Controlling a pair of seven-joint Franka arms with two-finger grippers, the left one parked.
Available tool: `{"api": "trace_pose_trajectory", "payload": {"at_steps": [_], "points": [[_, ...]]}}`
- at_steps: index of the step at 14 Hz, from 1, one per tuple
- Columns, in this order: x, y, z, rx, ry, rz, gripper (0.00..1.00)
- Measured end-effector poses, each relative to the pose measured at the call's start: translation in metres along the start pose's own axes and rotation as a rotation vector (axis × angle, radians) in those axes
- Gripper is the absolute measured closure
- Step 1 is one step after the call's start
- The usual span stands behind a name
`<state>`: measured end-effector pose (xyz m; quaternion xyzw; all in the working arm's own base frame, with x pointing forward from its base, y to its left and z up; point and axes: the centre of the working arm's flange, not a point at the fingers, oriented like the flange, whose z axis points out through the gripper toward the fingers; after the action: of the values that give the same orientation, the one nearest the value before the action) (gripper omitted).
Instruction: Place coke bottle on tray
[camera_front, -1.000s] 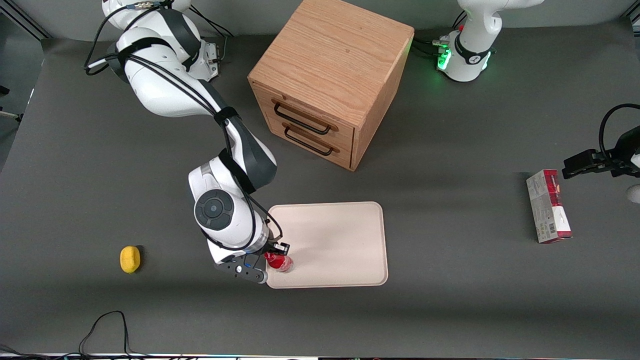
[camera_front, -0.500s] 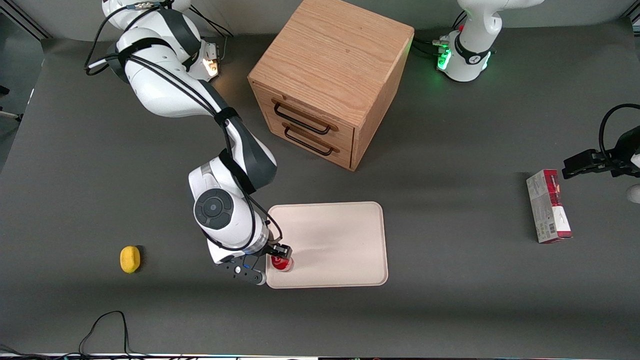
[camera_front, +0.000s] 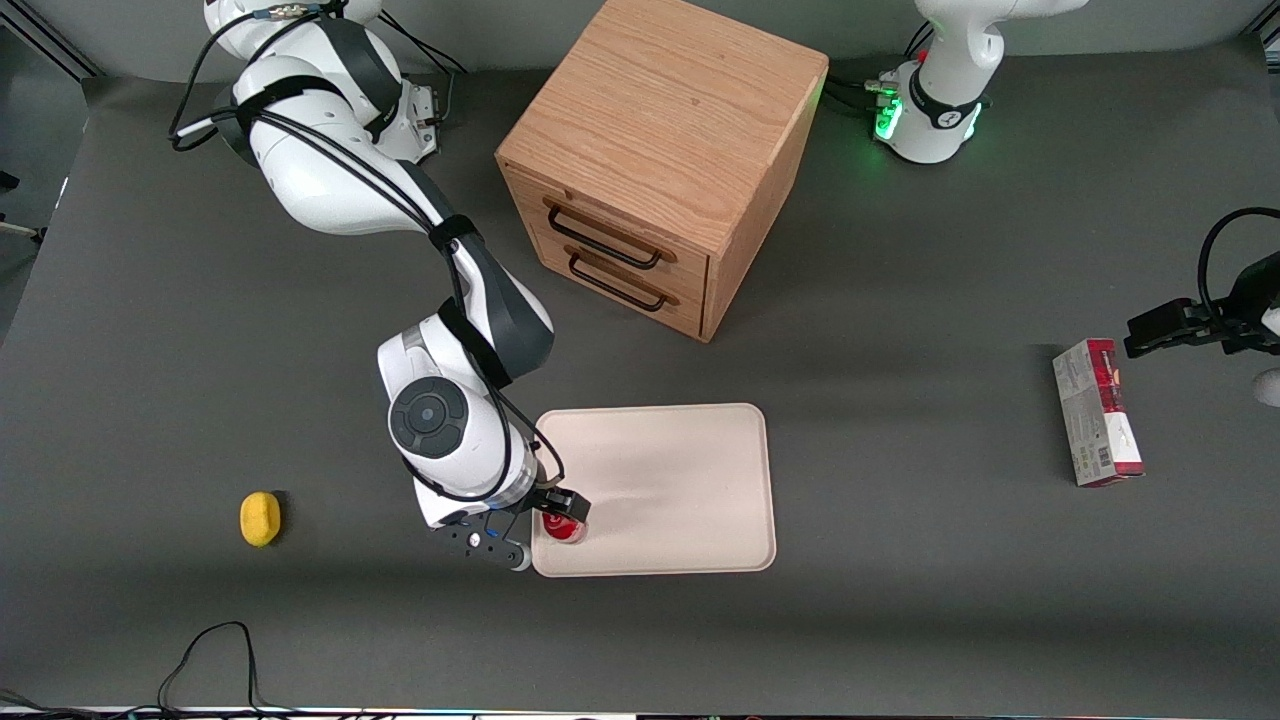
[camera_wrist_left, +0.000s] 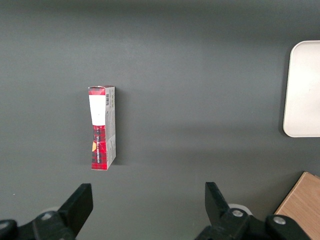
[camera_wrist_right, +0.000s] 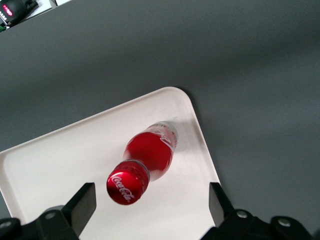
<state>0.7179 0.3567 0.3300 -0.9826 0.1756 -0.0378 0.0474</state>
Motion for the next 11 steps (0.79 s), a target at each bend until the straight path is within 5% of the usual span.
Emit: {"api": "trace_pose_trajectory", "payload": {"at_steps": [5, 8, 11], "points": [[0.008, 0.016, -0.024, -0.055, -0.028, -0.004, 0.00], [0.034, 0.073, -0.100, -0.096, -0.117, -0.065, 0.00], [0.047, 0.141, -0.170, -0.078, -0.180, -0.153, 0.00]]}}
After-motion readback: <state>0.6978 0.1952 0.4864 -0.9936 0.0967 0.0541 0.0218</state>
